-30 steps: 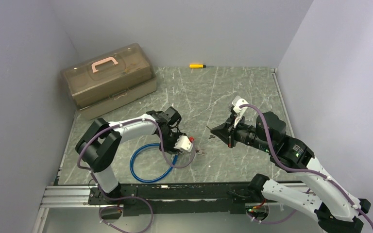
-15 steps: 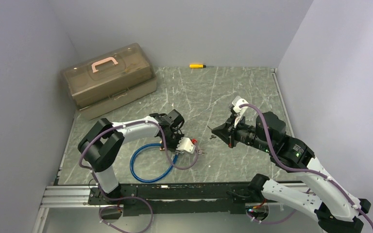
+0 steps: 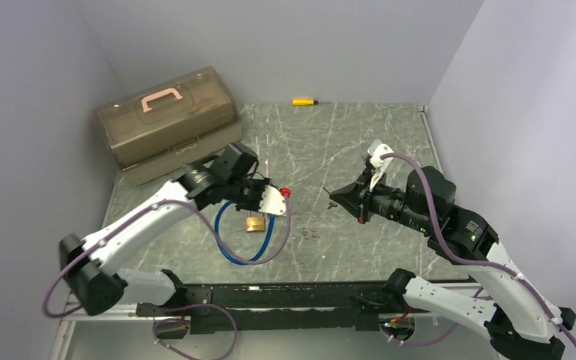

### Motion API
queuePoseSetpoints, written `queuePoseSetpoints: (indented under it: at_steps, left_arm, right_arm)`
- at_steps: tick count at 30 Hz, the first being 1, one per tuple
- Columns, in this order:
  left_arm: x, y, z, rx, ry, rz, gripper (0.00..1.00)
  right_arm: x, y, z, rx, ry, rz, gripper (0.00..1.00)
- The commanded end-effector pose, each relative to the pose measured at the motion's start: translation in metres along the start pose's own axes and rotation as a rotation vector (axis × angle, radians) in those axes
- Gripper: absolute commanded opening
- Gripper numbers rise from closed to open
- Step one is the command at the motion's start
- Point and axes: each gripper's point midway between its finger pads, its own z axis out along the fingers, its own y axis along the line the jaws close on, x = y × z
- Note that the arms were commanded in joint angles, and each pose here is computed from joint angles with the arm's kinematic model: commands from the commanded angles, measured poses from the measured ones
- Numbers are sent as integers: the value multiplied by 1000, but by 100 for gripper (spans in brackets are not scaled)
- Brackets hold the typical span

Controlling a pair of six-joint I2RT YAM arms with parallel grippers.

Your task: Unlock with the key

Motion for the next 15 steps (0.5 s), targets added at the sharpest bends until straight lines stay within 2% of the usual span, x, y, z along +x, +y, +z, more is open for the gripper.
queuePoseSetpoints:
  at_steps: [1,4,8,11,15]
  left_arm:
    - [-45,-9,-67,-60,-148,39,0]
    - [-66,-5,-109,-195,-237,121,0]
    - [-85,-1,-162,-414,-316,310,0]
    - [-89,4,-190,-548,-321,410,0]
    - [-88,1,-205,-604,-293,504,0]
  right_arm:
    - [-27,19,-5,-92,-16,-20,0]
    - [-27,33,2,-173,54,-10,0]
    - [-22,52,14,-290,169,10,0]
    - [-28,64,19,-367,209,12,0]
    - [-36,78,24,-449,233,6,0]
